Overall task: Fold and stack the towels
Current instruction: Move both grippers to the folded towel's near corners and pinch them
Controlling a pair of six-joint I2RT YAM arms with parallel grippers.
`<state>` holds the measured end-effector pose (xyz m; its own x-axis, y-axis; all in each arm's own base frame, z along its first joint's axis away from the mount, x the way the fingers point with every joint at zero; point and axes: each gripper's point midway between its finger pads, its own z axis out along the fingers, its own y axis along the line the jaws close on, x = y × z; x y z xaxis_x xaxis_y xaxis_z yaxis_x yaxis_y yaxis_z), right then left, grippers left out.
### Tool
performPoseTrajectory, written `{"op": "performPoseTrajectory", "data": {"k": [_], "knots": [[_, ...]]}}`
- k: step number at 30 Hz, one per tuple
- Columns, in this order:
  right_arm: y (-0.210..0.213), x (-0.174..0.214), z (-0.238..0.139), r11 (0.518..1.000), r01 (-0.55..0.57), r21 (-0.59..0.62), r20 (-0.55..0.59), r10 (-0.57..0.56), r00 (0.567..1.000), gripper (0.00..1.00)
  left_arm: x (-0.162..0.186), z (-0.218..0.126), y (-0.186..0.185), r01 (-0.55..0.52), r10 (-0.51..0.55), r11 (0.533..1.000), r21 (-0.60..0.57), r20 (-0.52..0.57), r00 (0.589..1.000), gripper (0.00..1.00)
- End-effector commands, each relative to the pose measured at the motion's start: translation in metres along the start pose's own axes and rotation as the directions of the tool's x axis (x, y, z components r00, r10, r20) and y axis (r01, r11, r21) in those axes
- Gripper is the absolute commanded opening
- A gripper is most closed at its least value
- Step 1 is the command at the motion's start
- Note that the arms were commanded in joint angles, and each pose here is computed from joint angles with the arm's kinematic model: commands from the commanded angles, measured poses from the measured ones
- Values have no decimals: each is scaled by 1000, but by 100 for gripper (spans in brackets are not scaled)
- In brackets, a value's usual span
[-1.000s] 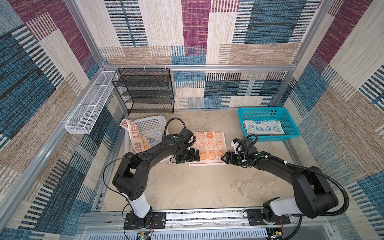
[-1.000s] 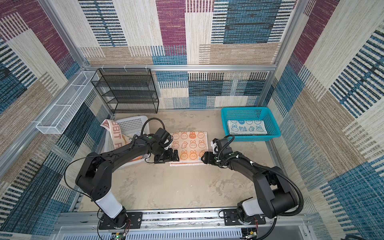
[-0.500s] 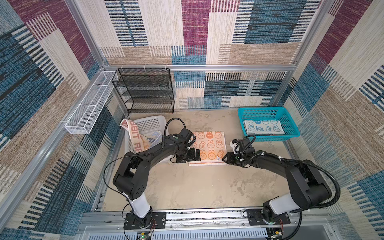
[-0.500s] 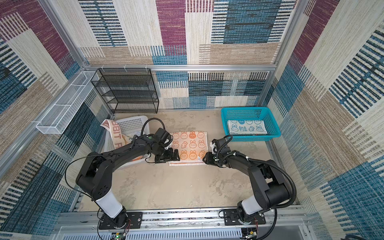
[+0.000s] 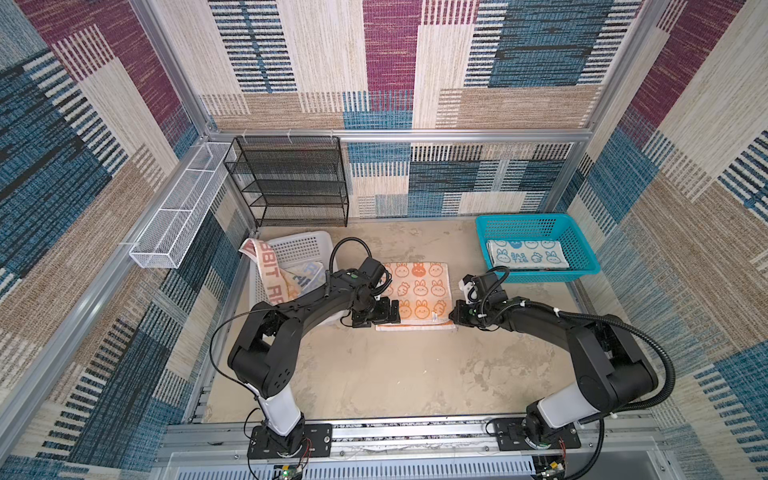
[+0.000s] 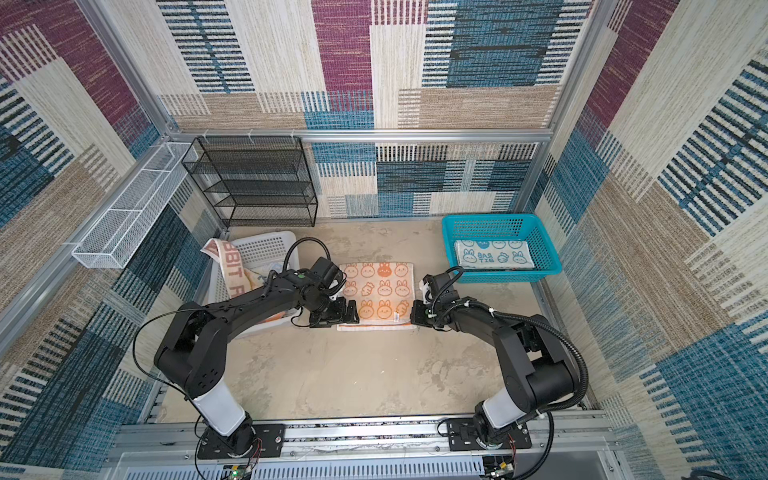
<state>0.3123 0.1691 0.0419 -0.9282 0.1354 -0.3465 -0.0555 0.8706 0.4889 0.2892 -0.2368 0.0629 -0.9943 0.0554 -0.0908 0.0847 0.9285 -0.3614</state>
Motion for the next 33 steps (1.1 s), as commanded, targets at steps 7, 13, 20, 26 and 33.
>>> {"op": "performPoseTrajectory", "data": {"k": [7, 13, 20, 26, 33], "knots": [[2, -3, -4, 1000, 22, 0, 18, -22, 1000, 0, 0, 13, 24, -2, -2, 992, -125, -35, 999, 91], [6, -5, -8, 999, 30, -13, 29, -29, 999, 0, -5, 19, 22, 14, -15, 993, -114, -12, 1000, 79], [6, -4, -9, 999, 33, -13, 27, -32, 999, 0, -11, 22, 26, 17, -16, 990, -138, 6, 1000, 65], [8, -6, -11, 999, 38, -18, 34, -37, 999, 0, -14, 25, 33, 31, -28, 987, -156, 20, 999, 53], [7, -4, -11, 999, 38, -17, 32, -37, 999, 0, -16, 26, 36, 34, -29, 985, -167, 27, 999, 33]]}}
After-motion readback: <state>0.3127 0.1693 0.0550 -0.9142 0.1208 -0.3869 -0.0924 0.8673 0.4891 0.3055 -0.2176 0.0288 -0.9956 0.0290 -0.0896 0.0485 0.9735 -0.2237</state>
